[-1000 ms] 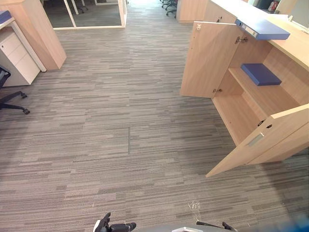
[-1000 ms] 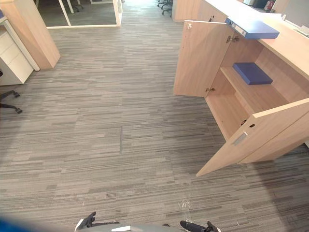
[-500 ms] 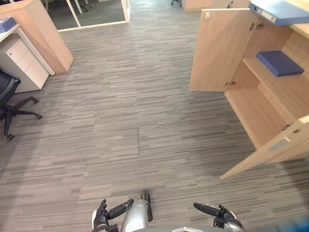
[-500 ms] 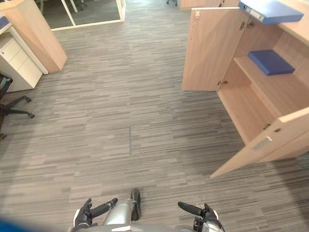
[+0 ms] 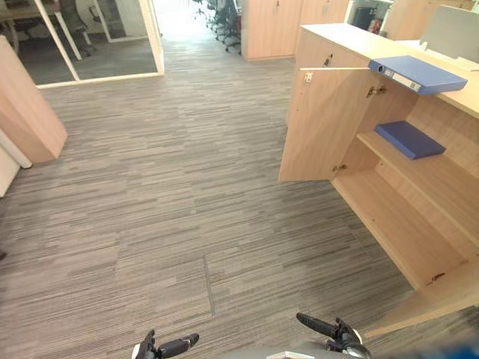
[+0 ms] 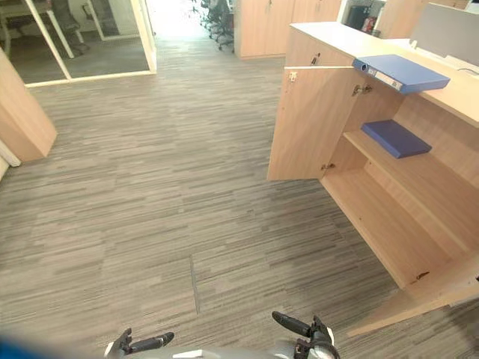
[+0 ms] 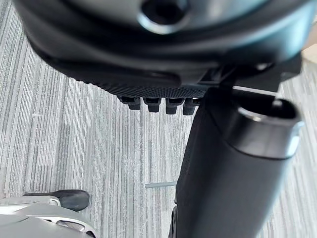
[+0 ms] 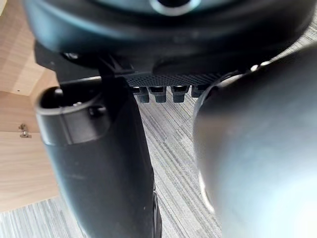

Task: Walk over to the cabinet, pick up the folder, carry it to the office cabinet, place the folder inside the office cabinet, then close the office cabinet door

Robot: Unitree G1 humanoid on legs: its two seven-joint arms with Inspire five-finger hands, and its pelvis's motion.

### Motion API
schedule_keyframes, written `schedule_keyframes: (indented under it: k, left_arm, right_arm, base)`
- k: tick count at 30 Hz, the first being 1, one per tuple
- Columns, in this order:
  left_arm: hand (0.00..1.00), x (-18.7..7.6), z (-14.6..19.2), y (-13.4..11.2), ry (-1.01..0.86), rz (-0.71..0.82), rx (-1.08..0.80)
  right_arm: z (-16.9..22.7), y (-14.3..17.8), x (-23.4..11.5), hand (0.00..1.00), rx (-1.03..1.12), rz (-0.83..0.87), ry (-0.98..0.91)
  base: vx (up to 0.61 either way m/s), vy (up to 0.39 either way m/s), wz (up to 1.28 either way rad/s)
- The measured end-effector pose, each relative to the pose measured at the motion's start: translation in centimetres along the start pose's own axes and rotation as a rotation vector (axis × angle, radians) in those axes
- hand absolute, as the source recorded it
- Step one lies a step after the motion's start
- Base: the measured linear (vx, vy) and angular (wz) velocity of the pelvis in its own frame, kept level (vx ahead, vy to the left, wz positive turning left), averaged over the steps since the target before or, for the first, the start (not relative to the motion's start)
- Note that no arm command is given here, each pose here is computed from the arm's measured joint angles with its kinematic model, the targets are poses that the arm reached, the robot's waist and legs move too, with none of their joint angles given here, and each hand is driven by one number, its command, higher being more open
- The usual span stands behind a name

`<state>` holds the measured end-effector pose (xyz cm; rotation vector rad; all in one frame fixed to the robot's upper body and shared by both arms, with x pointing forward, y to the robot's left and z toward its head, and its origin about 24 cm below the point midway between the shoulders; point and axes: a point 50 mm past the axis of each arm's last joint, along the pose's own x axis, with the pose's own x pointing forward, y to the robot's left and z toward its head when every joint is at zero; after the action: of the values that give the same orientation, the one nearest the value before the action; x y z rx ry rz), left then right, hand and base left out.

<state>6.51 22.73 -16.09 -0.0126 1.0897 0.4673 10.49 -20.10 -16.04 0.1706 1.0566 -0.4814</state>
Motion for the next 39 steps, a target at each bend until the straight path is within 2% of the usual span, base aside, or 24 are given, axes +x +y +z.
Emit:
schedule_keyframes:
  k: [10,13,15,18,21,28,31,36,39]
  left_arm:
    - [1.0,0.0,1.1,-2.3,-0.04,-0.057,0.006]
    - [1.0,0.0,1.5,-3.0,-0.051,-0.081,0.025]
    - [1.0,-0.2,1.6,-3.7,-0.054,-0.099,-0.026]
    - [1.0,-0.3,1.5,-3.5,-0.053,-0.077,-0.131]
    - [1.0,-0.3,1.8,-3.3,-0.061,-0.071,-0.156]
    - [1.0,0.0,4.1,-3.6,-0.138,-0.068,-0.191]
    - [1.0,-0.1,3.9,-3.8,-0.131,-0.061,-0.204]
    - [1.0,-0.1,2.6,-2.2,-0.085,0.015,-0.289]
    - [1.0,-0.1,2.2,-2.5,-0.064,-0.001,-0.268]
  right_arm:
    - [1.3,0.8,0.1,1.0,0.004,0.01,-0.042]
    - [-0.1,0.0,-0.1,1.0,0.061,-0.023,0.005]
    - [-1.3,0.2,-0.5,1.0,0.119,-0.028,0.034]
    - [-1.4,-1.0,-0.5,1.0,0.113,-0.04,0.029]
    - [-1.7,-1.3,-0.5,1.0,0.116,-0.038,0.041]
    - [-1.8,-0.1,-0.6,1.0,0.049,0.007,0.049]
    - [-1.4,0.4,-0.5,1.0,0.002,0.031,0.036]
    - [-1.4,2.4,-0.8,1.0,0.026,0.088,0.032]
    - [-0.9,2.6,-0.7,1.0,0.034,0.104,0.013]
  base:
    - [0.28,-0.149,-0.19]
    - [0.33,-0.275,-0.13]
    - [0.34,-0.342,-0.08]
    - [0.46,-0.243,-1.02]
    - [0.35,0.005,-1.21]
    - [0.3,0.113,-1.23]
    - [0.4,0.325,-0.82]
    - [0.44,0.361,-1.29]
    - [0.29,0.311,-1.19]
